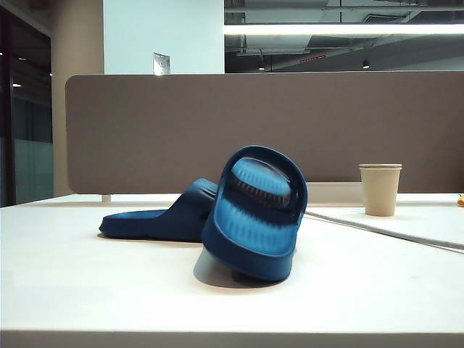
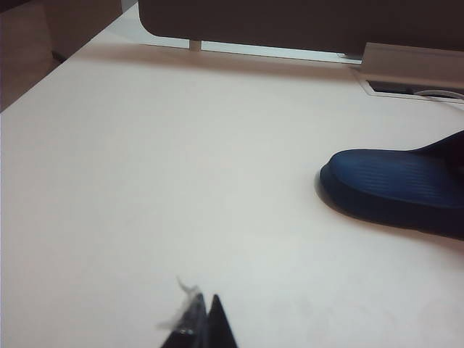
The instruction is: Interlock the pair of blue slippers on the table with their fronts facing up.
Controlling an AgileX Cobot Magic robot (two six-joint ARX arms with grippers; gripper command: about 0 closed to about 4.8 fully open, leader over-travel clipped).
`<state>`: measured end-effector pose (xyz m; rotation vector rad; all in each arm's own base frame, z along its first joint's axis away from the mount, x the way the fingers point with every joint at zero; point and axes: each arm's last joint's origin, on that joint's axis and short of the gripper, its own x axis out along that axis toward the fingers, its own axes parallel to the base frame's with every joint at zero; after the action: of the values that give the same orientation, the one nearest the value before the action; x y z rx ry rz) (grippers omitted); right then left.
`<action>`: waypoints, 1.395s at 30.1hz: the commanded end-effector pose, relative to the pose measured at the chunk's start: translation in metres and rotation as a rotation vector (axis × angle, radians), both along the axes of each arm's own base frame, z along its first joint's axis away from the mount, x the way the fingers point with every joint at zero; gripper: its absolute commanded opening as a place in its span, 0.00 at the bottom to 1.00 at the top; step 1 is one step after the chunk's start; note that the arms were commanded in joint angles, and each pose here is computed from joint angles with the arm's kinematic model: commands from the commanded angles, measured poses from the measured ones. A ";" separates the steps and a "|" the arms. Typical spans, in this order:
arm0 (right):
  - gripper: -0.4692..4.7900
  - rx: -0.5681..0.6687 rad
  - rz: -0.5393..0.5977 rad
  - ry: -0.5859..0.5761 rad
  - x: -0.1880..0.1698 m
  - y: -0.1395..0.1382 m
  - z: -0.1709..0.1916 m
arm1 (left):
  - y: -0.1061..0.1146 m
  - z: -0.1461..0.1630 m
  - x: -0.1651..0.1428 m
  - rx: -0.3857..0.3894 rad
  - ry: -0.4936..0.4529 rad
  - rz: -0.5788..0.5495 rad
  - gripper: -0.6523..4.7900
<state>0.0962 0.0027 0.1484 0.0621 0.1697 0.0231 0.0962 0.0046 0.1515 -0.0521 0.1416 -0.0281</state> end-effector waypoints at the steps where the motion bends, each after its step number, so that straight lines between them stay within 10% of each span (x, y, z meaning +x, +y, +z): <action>1: 0.09 -0.002 -0.001 -0.016 0.000 0.000 0.001 | 0.000 0.001 0.000 0.004 -0.007 -0.004 0.11; 36: 0.09 0.000 0.001 -0.016 0.000 0.000 0.001 | 0.000 0.001 0.000 0.003 -0.008 -0.005 0.11; 42: 0.09 0.266 0.018 -0.008 0.000 0.002 0.002 | -0.001 0.001 0.000 -0.047 -0.006 -0.040 0.11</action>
<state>0.0961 0.0036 0.1484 0.2190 0.1741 0.0387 0.0962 0.0042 0.1515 -0.0642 0.1421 -0.0422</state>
